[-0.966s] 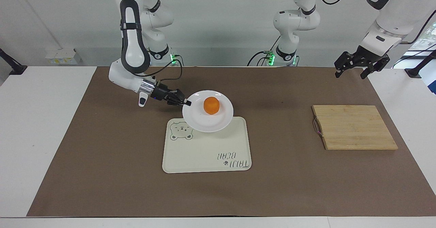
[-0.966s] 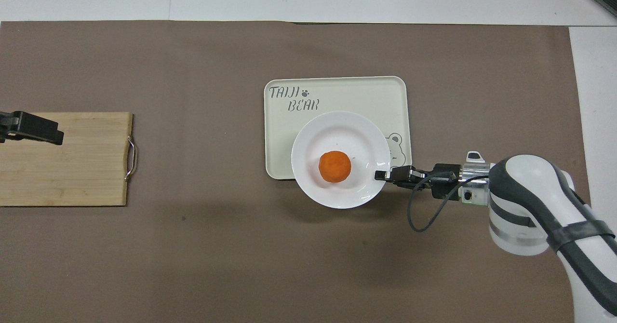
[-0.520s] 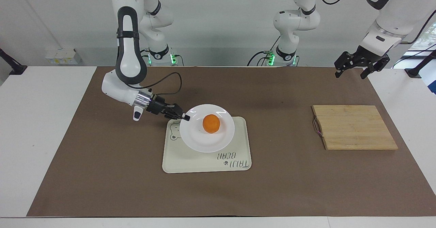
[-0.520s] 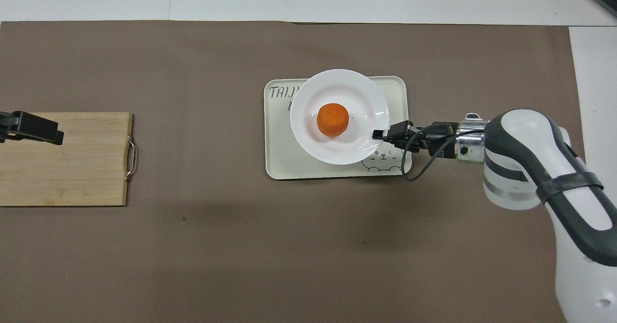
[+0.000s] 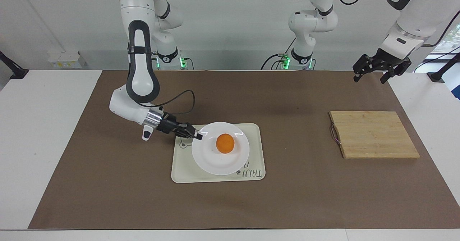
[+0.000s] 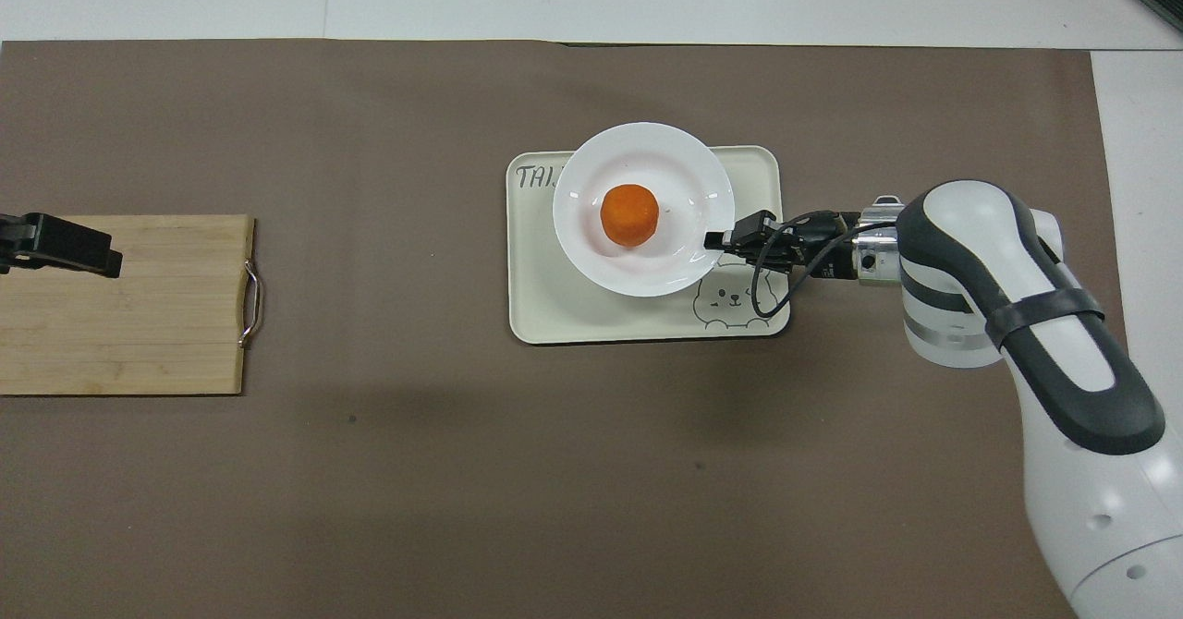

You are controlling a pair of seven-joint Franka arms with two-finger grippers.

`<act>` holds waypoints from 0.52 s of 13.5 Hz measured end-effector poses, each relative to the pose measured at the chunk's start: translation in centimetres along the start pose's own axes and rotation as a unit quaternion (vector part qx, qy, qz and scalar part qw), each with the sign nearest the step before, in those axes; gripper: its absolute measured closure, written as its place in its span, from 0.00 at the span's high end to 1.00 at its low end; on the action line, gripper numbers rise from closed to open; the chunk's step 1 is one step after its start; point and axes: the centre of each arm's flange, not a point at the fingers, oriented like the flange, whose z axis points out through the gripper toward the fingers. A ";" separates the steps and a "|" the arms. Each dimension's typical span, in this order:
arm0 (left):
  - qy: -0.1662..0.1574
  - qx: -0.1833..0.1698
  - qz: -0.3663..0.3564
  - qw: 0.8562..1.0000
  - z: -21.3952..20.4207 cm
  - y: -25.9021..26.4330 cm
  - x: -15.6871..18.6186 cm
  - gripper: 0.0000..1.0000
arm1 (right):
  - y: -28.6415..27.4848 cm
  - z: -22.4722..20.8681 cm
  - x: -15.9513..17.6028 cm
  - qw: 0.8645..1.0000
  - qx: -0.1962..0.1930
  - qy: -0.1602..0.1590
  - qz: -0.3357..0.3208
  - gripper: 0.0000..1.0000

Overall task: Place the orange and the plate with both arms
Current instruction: 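Adjust the plate on the tray with the right gripper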

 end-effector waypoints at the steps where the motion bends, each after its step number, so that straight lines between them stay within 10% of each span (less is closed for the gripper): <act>1: 0.000 0.000 0.000 1.000 0.0 0.0 0.0 1.00 | 0.6 0.3 0.1 1.000 -0.003 -0.002 0.003 0.04; 7: 0.000 0.000 0.000 1.000 0.0 0.0 0.0 1.00 | 2.2 2.1 -0.6 1.000 -0.013 -0.018 0.013 0.04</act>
